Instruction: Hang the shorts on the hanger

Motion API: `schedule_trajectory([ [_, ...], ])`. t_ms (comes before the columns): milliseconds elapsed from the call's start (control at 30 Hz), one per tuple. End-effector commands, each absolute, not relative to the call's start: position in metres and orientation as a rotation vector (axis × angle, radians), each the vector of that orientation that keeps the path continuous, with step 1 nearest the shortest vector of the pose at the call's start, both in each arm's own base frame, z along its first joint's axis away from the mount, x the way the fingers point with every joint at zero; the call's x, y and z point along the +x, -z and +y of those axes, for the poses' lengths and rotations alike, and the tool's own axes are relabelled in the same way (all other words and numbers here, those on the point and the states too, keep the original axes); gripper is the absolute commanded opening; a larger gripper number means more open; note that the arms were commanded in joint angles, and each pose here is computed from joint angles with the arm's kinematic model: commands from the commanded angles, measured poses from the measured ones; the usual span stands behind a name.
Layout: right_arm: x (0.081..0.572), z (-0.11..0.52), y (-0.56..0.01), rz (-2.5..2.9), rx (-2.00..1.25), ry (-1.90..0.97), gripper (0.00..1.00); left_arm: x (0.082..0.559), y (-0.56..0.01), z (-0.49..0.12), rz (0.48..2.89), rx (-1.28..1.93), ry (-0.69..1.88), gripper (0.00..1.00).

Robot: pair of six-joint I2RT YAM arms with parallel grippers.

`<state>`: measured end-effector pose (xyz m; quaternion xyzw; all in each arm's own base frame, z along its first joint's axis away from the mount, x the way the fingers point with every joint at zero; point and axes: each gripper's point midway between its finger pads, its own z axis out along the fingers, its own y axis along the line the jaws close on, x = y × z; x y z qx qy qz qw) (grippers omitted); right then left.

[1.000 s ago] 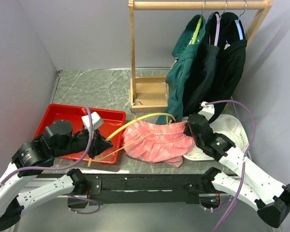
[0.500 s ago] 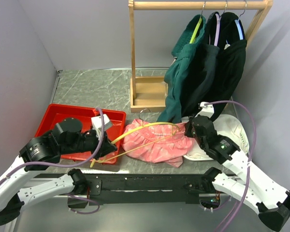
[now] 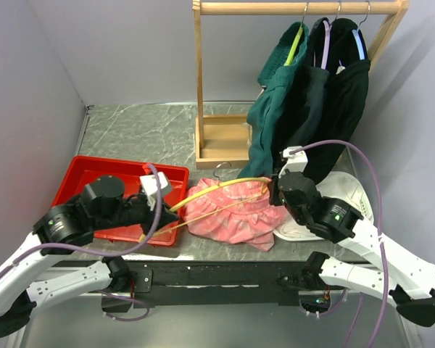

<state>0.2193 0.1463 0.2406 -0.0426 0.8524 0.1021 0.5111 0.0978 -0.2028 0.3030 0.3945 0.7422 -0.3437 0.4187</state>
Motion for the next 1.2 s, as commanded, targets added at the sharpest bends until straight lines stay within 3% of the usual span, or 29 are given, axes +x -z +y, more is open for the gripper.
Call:
schedule_trajectory([
  [0, 0.218, 0.154, -0.269, 1.987, -0.063, -0.323, 0.00, 0.116, -0.319, -0.235, 1.663, 1.041, 0.886, 0.01],
  [267, 0.214, 0.156, -0.275, 1.946, -0.019, -0.418, 0.00, 0.120, -0.324, -0.259, 1.402, 1.110, 0.915, 0.01],
  [767, 0.217, 0.086, -0.262, 1.947, 0.316, -0.067, 0.00, 0.114, -0.288, -0.246, 1.559, 1.238, 0.835, 0.01],
  [967, 0.227, 0.097, -0.270, 1.923, 0.287, -0.081, 0.00, 0.106, -0.292, -0.250, 1.528, 1.266, 0.886, 0.01],
  [1167, 0.231, 0.145, -0.286, 1.896, 0.084, -0.316, 0.00, 0.113, -0.294, -0.265, 1.464, 1.258, 0.892, 0.02],
])
